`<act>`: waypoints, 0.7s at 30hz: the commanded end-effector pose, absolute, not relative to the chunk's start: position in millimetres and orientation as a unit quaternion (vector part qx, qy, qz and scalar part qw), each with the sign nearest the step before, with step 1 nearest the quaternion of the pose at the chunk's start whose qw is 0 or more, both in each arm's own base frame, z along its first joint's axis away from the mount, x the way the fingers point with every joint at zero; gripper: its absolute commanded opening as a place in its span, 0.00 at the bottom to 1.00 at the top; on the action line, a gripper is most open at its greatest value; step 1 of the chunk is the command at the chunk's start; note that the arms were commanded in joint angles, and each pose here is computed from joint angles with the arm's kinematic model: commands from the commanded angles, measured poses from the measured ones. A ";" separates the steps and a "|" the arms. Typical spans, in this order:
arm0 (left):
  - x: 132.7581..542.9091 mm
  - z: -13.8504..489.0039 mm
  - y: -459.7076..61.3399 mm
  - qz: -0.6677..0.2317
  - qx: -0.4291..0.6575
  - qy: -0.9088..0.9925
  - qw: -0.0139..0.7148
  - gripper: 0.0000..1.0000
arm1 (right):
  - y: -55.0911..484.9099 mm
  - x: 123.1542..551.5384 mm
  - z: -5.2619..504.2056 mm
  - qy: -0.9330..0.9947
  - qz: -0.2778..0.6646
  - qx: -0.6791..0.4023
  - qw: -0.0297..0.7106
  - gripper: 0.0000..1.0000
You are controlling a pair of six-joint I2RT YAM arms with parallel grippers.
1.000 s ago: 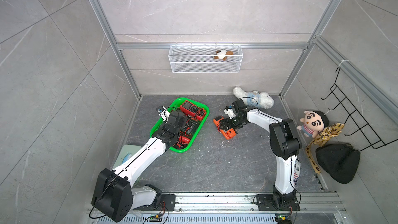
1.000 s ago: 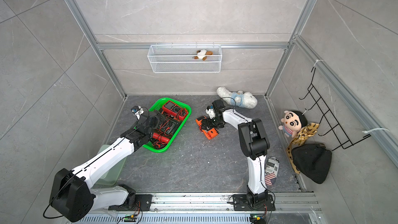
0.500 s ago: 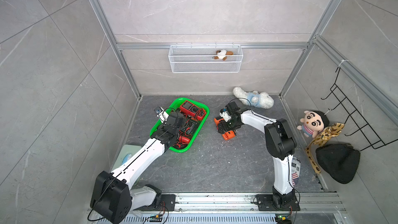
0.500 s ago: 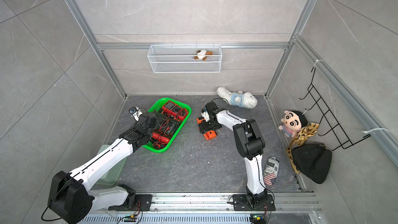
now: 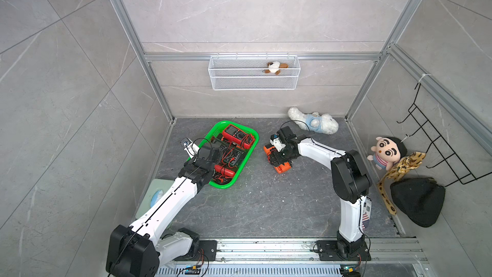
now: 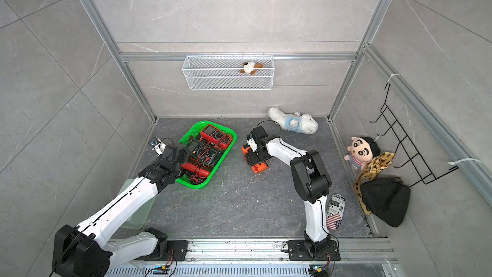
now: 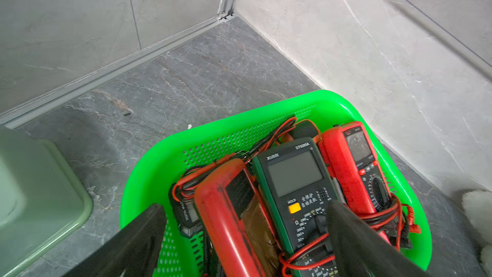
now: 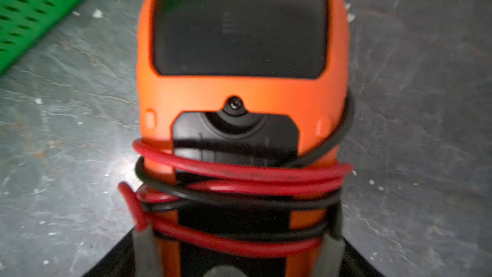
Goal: Put the multimeter into the basket
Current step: Pick up the multimeter from the center of the board.
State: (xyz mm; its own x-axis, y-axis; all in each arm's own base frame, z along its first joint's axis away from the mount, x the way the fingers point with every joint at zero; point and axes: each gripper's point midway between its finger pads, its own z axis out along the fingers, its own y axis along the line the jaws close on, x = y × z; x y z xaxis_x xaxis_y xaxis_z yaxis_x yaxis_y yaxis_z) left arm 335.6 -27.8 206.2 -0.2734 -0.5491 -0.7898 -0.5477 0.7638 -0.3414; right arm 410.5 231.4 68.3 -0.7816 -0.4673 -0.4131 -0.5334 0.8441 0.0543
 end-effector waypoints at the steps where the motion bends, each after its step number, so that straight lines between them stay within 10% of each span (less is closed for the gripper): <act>1: 326.5 212.9 -13.3 0.000 -0.366 0.783 0.504 0.98 | 261.6 425.3 156.0 0.893 0.128 -0.298 0.313 0.00; 21: 300.0 220.7 1.0 -0.050 -0.406 0.736 0.540 0.98 | 384.1 482.8 236.2 0.778 0.184 -0.417 0.433 0.00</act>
State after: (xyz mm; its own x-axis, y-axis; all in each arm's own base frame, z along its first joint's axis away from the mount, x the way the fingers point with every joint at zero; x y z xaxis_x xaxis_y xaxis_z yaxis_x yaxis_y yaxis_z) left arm 300.8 -4.7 209.8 -0.1511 -0.6355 -0.7572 -0.5472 0.6917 -0.4713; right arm 476.8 364.2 227.5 -0.3576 -0.4630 -0.8111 -0.7779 0.6282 -0.0156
